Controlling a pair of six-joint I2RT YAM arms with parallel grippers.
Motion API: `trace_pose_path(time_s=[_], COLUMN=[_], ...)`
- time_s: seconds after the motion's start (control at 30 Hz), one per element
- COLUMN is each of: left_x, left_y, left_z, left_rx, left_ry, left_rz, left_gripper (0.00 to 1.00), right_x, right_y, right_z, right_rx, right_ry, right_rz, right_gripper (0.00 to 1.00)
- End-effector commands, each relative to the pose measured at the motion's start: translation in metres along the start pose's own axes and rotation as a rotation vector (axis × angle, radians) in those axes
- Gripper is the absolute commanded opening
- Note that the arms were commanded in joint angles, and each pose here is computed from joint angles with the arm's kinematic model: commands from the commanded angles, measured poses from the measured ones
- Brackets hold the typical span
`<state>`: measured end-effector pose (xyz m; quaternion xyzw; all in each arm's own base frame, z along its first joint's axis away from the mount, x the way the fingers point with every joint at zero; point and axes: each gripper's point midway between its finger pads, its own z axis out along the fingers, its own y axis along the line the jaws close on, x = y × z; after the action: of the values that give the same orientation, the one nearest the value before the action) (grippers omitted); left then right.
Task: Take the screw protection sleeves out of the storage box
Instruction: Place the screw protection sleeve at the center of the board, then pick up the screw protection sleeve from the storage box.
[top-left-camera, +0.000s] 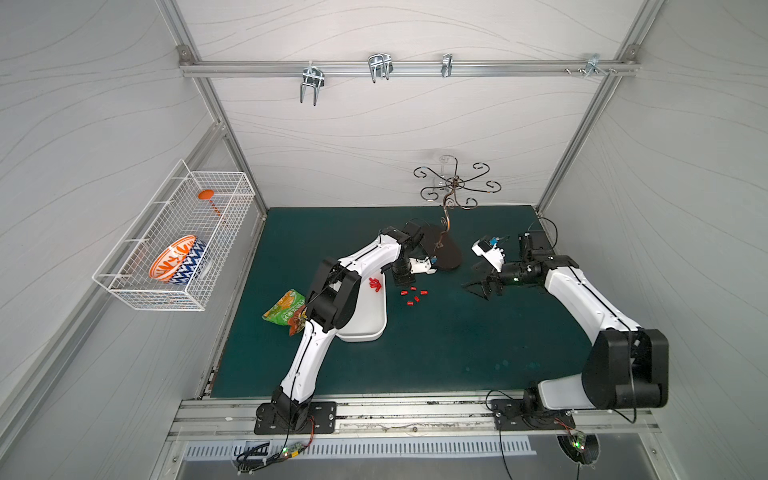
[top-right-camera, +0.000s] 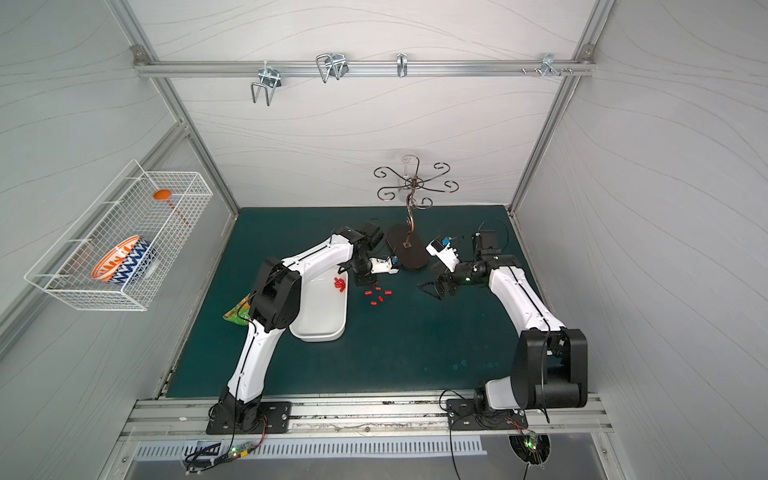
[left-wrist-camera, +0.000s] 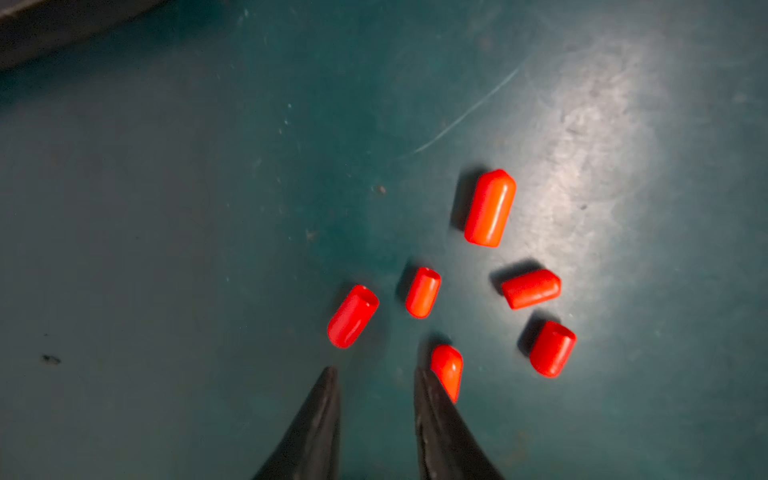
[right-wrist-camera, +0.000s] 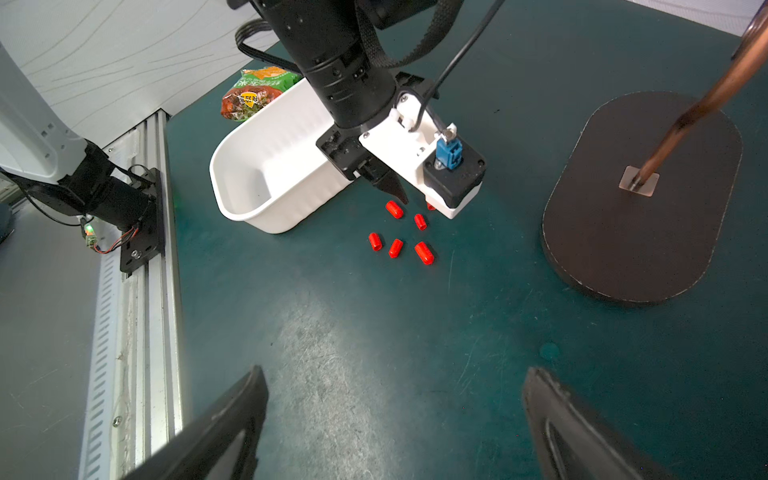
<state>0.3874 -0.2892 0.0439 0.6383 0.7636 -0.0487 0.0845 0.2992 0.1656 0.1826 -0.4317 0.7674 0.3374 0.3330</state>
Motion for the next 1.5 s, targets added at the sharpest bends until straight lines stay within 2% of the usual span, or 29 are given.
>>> trace_pose_path(time_s=[0.0, 0.1, 0.27, 0.4, 0.53, 0.6, 0.87, 1.03, 1.23, 1.47], left_x=[-0.012, -0.003, 0.037, 0.076, 0.098, 0.099, 0.103, 0.107, 0.107, 0.106], left_y=[-0.002, -0.013, -0.030, -0.030, -0.027, -0.026, -0.012, -0.009, -0.012, -0.005], left_z=[-0.059, -0.085, -0.108, -0.112, -0.098, -0.086, -0.044, -0.030, -0.016, -0.008], left_rx=[-0.021, -0.010, -0.018, -0.038, -0.051, -0.052, -0.007, 0.001, 0.026, -0.006], left_ry=[-0.113, -0.165, -0.204, -0.236, -0.240, -0.233, -0.174, -0.141, -0.098, -0.071], left_rz=[-0.033, -0.066, -0.112, -0.188, -0.216, -0.213, -0.365, -0.422, -0.438, -0.447], left_gripper=[0.37, 0.38, 0.42, 0.45, 0.46, 0.45, 0.34, 0.34, 0.35, 0.35], right_x=[0.000, -0.006, -0.016, -0.025, -0.029, -0.027, -0.020, -0.018, -0.017, -0.019], right_y=[0.005, 0.009, 0.022, 0.042, 0.053, 0.052, 0.035, 0.026, 0.025, 0.026], right_z=[-0.001, -0.004, 0.008, 0.027, 0.039, 0.041, 0.035, 0.030, 0.029, 0.027], right_rx=[-0.004, 0.000, -0.022, -0.085, -0.148, -0.149, -0.083, -0.055, -0.050, -0.047], right_ry=[0.006, -0.008, 0.002, 0.030, 0.039, 0.044, 0.051, 0.049, 0.053, 0.048], right_rz=[-0.007, -0.014, -0.031, -0.055, -0.036, -0.029, -0.022, -0.014, -0.014, -0.023], right_gripper=[0.99, 0.99, 0.99, 0.99, 0.99, 0.99, 0.99, 0.99, 0.99, 0.99])
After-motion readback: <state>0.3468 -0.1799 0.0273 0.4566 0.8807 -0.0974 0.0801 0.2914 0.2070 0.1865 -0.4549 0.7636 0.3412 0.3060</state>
